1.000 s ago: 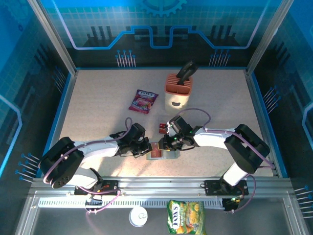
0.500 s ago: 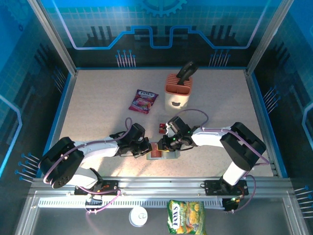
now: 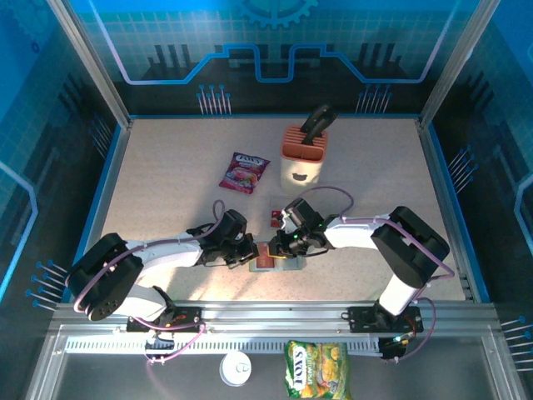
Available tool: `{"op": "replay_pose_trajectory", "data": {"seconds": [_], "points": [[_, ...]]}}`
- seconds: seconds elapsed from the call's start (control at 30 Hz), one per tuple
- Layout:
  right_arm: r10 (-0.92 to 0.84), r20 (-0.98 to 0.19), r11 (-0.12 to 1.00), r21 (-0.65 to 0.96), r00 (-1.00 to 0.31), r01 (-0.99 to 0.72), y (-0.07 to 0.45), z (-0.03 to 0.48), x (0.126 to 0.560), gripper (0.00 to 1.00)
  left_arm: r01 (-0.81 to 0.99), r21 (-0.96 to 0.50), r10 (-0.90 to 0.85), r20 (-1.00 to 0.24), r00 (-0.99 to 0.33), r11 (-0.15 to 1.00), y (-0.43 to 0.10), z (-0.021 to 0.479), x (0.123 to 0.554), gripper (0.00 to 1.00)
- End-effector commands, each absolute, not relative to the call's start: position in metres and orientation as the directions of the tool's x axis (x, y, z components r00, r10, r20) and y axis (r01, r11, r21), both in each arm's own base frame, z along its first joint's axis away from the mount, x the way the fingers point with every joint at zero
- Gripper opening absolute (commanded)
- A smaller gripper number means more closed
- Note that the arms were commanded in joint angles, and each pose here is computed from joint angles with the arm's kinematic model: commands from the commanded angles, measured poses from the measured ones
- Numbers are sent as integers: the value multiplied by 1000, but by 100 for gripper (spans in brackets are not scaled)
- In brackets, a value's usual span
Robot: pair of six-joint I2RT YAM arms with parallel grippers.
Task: Take the credit cards out of the card holder
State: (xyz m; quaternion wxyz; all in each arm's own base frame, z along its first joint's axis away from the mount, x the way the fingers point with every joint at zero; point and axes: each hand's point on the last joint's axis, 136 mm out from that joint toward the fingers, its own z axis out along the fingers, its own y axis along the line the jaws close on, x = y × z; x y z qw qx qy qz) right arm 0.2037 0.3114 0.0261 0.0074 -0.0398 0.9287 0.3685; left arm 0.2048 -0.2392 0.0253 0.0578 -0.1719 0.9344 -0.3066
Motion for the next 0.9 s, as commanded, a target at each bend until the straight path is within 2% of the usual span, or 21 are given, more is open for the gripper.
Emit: {"op": "replay_pose_trajectory", "data": {"seconds": [0.0, 0.17, 0.23, 0.3, 0.87], "points": [[-91, -44, 696, 712, -995, -94, 324, 30, 201, 14, -309, -531, -361, 7, -933, 789, -224, 8, 196, 0], [-91, -41, 695, 713, -995, -93, 323, 28, 199, 14, -308, -532, -361, 5, -933, 789, -224, 9, 196, 0], [-90, -38, 705, 703, -995, -91, 321, 26, 199, 22, -309, -533, -363, 4, -932, 788, -224, 9, 196, 0], [-91, -39, 722, 685, -995, -93, 318, 24, 198, 25, -306, -534, -361, 3, -933, 788, -224, 10, 197, 0], [-121, -86, 799, 582, -989, -149, 297, 27, 200, 27, -303, -536, -361, -3, -933, 788, -224, 11, 197, 0]]}}
